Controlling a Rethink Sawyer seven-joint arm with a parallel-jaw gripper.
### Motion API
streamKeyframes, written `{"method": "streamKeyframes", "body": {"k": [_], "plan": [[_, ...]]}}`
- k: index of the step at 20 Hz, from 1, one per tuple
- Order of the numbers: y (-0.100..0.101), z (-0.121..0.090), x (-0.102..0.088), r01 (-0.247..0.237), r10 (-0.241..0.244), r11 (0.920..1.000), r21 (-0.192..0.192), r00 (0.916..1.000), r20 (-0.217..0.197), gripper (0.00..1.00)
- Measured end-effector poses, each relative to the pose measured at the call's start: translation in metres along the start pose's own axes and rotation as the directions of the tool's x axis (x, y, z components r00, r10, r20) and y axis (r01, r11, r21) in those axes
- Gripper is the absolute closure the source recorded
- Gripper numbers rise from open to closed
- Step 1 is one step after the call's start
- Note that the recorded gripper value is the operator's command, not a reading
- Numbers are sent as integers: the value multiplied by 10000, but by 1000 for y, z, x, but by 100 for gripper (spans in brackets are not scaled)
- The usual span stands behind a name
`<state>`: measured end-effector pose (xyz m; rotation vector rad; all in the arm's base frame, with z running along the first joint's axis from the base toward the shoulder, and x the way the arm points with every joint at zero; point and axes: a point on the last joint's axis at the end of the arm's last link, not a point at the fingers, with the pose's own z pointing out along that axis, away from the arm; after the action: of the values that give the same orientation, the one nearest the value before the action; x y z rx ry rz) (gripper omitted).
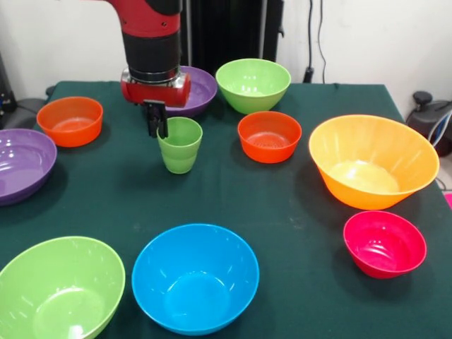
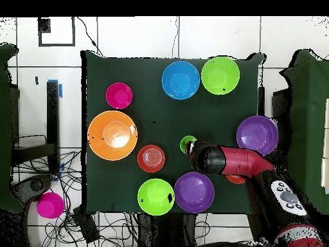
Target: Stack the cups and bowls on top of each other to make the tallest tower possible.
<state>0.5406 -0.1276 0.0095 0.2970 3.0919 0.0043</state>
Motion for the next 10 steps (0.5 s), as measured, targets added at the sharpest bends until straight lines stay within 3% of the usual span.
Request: {"method": "streamKeyframes", "body": {"k": [6, 10], "plan": [[5, 2, 2, 21, -21, 10000, 25, 10000, -69, 100], [22, -2, -4, 11, -12, 10000, -72, 10000, -58, 100]]}}
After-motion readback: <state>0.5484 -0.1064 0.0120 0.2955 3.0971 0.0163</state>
